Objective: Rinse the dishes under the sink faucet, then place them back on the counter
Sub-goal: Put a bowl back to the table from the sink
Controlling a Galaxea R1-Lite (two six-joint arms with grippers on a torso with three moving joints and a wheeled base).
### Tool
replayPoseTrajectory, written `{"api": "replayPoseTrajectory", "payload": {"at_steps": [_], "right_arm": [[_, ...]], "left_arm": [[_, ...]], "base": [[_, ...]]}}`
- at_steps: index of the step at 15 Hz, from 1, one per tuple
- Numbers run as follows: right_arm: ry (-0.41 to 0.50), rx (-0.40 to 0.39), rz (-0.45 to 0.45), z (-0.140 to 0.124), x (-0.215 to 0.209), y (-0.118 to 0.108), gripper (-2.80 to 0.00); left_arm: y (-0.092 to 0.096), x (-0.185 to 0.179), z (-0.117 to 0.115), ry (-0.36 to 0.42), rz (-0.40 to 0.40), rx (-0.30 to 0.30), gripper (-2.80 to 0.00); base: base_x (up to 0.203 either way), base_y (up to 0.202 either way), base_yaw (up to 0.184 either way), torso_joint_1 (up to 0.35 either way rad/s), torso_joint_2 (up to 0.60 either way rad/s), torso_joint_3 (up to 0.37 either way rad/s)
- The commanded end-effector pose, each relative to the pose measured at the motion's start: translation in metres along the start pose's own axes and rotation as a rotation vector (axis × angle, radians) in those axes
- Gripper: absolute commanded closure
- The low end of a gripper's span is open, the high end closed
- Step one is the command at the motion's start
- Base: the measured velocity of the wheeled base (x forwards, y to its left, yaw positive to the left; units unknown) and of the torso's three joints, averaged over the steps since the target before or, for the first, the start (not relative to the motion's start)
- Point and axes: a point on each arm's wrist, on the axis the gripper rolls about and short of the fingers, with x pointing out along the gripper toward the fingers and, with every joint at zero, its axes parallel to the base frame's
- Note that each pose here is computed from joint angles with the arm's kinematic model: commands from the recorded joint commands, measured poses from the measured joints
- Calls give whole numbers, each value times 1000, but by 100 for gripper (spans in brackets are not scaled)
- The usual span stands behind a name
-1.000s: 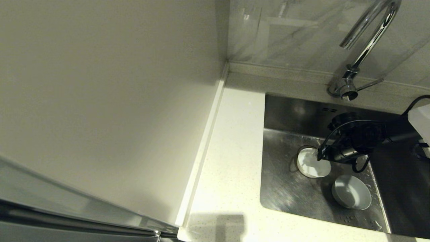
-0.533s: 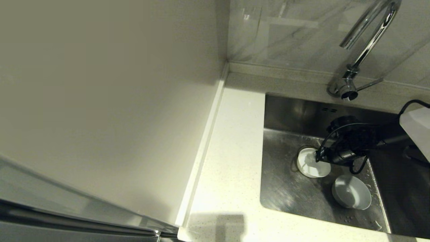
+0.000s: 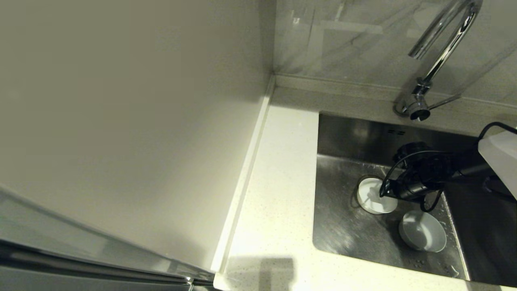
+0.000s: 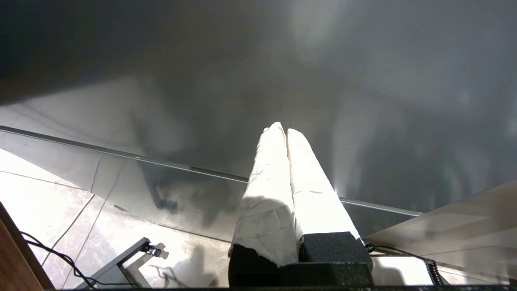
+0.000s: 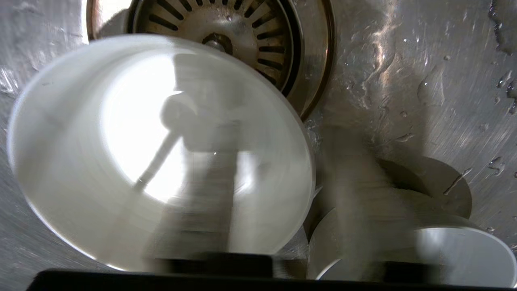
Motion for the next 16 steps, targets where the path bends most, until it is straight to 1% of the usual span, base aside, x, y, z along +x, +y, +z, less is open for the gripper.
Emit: {"api": "replayPoseTrajectory", "payload": {"at_steps": [1,4,8,12,16], "right_arm": [[1,2,-1,0,-1,0,0],[-7,10,-6,2,-3,-4,0],[-34,36,-18,8,-20,-17,0],[-84,47,-26,11,-59,-23,0],[-146,66,-28,4,-119,-34,0]], "left_arm": [[0,0,0,-3,0,0,0],[0,0,0,-3,1,-1,0],[0,0,0,-3,0,-1,0],[0,0,0,-3,1,-1,0],[0,0,0,-3,2,0,0]], "base": [[0,0,0,0,0,0],[0,0,0,0,0,0],[0,0,0,0,0,0],[0,0,0,0,0,0],[0,0,0,0,0,0]]}}
